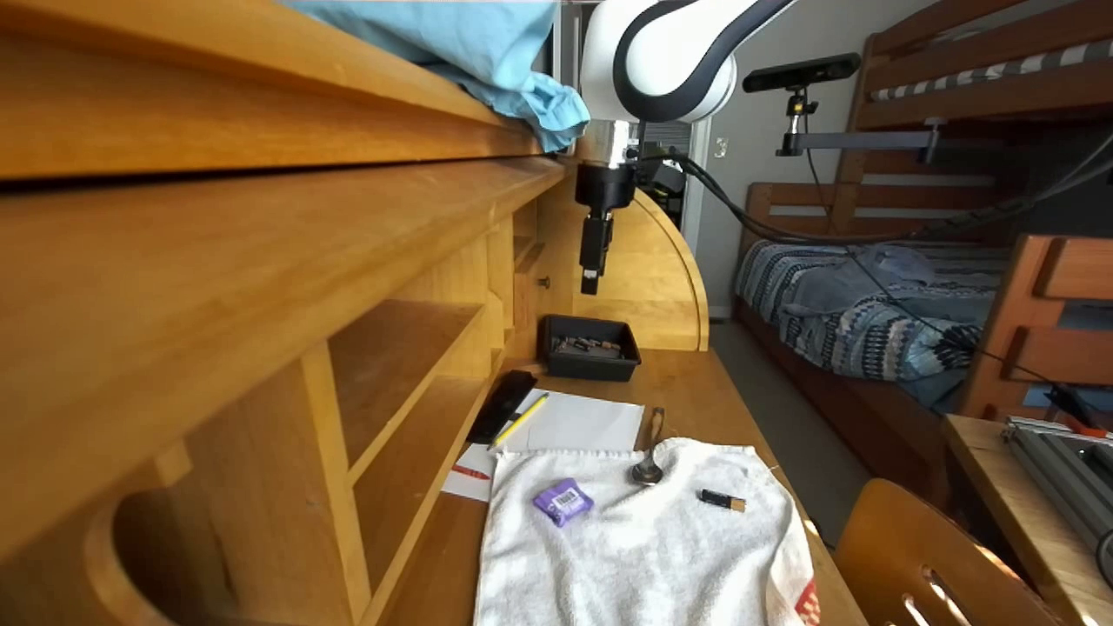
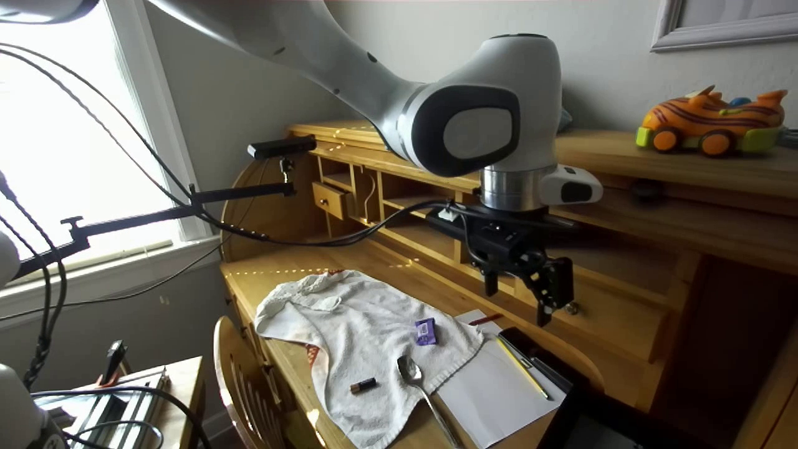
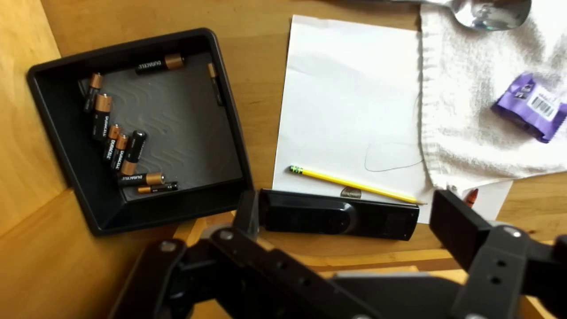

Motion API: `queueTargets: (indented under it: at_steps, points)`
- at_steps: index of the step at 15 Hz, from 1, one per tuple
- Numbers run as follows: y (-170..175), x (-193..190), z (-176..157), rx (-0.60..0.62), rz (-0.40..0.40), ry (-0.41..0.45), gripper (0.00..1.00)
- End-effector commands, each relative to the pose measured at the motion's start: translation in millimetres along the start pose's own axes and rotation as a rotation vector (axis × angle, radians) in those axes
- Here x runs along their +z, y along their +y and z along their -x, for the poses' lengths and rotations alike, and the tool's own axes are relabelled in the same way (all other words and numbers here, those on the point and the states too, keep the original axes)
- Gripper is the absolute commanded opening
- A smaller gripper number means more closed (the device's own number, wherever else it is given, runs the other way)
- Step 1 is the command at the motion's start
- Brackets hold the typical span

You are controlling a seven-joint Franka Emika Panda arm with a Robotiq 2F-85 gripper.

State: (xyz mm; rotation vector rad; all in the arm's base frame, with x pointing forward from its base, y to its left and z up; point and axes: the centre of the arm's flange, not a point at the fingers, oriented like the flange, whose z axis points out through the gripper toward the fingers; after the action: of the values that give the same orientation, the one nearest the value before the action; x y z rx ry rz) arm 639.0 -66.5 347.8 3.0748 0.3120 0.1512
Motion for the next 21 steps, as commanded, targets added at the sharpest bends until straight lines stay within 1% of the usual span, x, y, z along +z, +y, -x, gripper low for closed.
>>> queueTargets:
  at_steps: [1, 5, 10, 13, 16, 19, 20, 21]
  points:
    - [-29, -19, 7, 0.066, 0.046, -0.065, 1.0]
    - [-57, -30, 11, 0.115, 0.025, -0.088, 1.0]
    - [-87, -44, 14, 0.061, 0.034, -0.078, 1.0]
    - [-104, -48, 12, 0.06, 0.026, -0.089, 1.0]
    - [-115, -48, 14, 0.063, 0.021, -0.107, 1.0]
    - [-119, -47, 15, 0.065, 0.032, -0.116, 1.0]
    - [-119, -47, 15, 0.072, 0.047, -0.109, 1.0]
    - [-114, -44, 3, 0.056, 0.011, -0.102, 1.0]
